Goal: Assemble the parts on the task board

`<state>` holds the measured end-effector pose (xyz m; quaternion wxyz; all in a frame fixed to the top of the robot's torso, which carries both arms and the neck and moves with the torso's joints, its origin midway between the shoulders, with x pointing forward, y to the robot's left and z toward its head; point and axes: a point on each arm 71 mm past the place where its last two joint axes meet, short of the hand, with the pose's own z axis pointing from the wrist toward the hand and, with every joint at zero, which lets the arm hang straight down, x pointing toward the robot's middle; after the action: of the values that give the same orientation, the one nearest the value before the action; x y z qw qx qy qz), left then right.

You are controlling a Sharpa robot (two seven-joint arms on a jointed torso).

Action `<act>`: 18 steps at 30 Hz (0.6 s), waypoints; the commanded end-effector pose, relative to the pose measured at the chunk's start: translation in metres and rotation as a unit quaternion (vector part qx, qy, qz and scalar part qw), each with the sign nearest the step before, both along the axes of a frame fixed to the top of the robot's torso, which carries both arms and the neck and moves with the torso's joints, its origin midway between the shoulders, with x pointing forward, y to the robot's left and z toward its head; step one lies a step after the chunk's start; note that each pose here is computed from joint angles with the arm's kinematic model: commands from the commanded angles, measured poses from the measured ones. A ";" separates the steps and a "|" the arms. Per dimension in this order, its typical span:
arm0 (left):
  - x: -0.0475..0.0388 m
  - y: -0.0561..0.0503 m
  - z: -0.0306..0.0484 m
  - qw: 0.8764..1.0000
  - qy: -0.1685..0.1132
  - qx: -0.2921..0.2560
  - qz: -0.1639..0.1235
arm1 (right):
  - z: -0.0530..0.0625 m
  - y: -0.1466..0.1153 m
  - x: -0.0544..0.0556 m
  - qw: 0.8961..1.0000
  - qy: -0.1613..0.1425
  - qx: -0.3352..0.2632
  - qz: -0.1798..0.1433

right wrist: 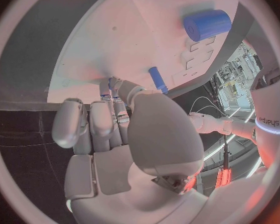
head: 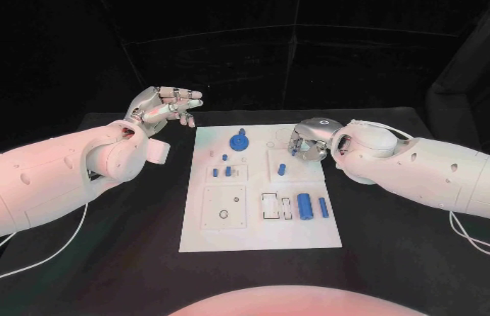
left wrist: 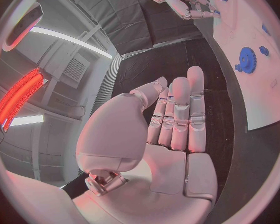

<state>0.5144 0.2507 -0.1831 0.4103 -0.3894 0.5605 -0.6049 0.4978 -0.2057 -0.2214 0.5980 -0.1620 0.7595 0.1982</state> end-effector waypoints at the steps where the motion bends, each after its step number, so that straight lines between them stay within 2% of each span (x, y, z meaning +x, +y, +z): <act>1: 0.0004 0.000 0.0020 1.000 -0.006 -0.006 -0.002 | 0.008 -0.001 0.000 0.999 -0.022 0.039 -0.013; 11: 0.0007 0.002 0.0017 1.000 -0.004 -0.005 0.000 | 0.016 -0.007 -0.009 0.997 -0.029 0.069 -0.019; 18: 0.0005 0.003 0.0017 1.000 -0.004 -0.004 0.001 | 0.026 0.002 -0.025 0.995 -0.033 0.094 0.000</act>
<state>0.5148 0.2538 -0.1833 0.4127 -0.3909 0.5599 -0.6028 0.4748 -0.2076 -0.2011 0.6237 -0.1241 0.7309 0.2476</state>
